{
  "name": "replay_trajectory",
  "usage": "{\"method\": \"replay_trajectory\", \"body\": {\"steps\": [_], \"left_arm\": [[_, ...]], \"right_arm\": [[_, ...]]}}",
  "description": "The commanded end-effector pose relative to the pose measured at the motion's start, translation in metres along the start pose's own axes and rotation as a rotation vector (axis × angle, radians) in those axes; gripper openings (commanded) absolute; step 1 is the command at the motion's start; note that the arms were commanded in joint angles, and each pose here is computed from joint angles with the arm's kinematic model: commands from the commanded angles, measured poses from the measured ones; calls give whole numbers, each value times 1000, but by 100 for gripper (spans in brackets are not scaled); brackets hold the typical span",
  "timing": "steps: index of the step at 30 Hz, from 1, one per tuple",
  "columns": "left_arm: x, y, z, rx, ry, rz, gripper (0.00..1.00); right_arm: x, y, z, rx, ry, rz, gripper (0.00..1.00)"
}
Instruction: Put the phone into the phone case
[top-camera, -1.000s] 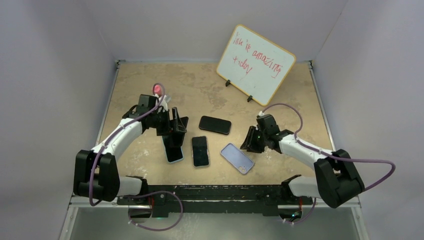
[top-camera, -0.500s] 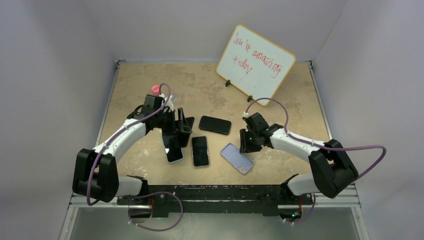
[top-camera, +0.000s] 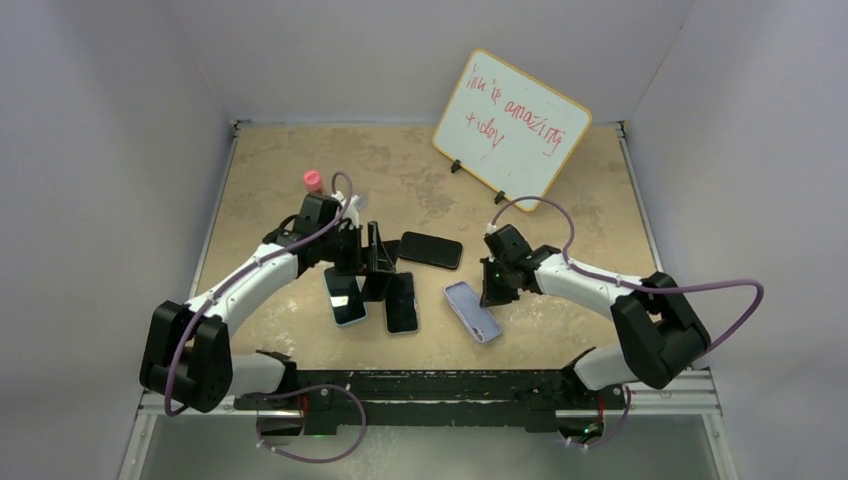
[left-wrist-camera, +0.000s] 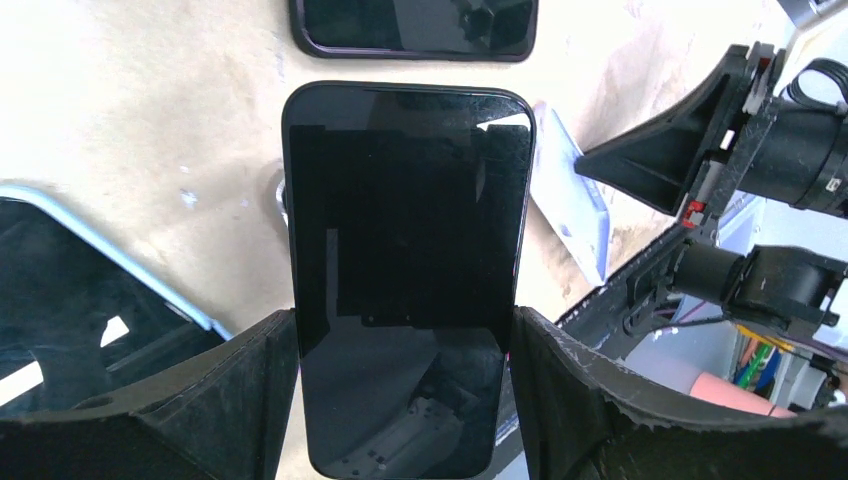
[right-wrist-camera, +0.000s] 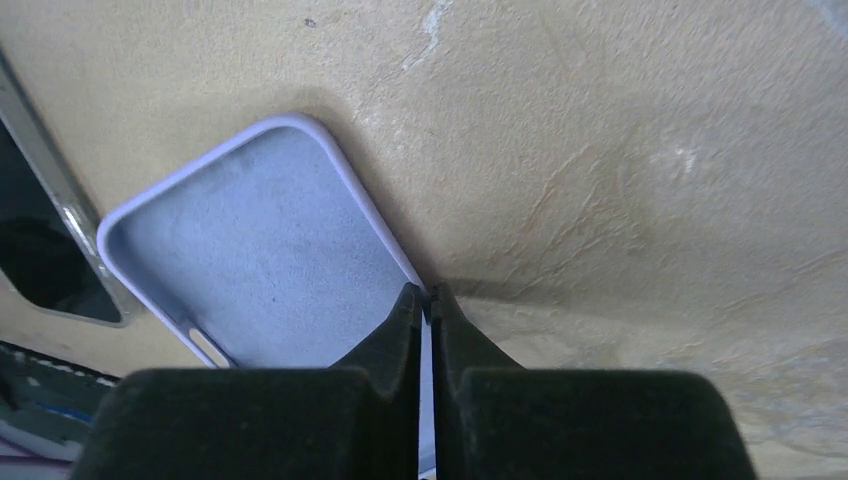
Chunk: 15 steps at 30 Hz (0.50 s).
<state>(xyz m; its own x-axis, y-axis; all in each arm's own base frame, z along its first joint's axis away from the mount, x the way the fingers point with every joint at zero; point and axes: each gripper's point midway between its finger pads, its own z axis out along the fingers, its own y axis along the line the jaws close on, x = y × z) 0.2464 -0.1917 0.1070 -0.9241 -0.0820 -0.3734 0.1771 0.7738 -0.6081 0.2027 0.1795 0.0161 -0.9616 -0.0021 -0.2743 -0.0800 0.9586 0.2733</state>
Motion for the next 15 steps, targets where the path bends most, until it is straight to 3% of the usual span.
{"method": "replay_trajectory", "body": {"steps": [1, 7, 15], "left_arm": [[-5, -31, 3, 85, -50, 29, 19], [5, -52, 15, 103, -24, 56, 18], [20, -85, 38, 128, 5, 95, 18]], "right_arm": [[2, 8, -2, -14, -30, 196, 0], [-2, 17, -4, -85, -96, 443, 0], [0, 12, -5, -15, -110, 534, 0]]}}
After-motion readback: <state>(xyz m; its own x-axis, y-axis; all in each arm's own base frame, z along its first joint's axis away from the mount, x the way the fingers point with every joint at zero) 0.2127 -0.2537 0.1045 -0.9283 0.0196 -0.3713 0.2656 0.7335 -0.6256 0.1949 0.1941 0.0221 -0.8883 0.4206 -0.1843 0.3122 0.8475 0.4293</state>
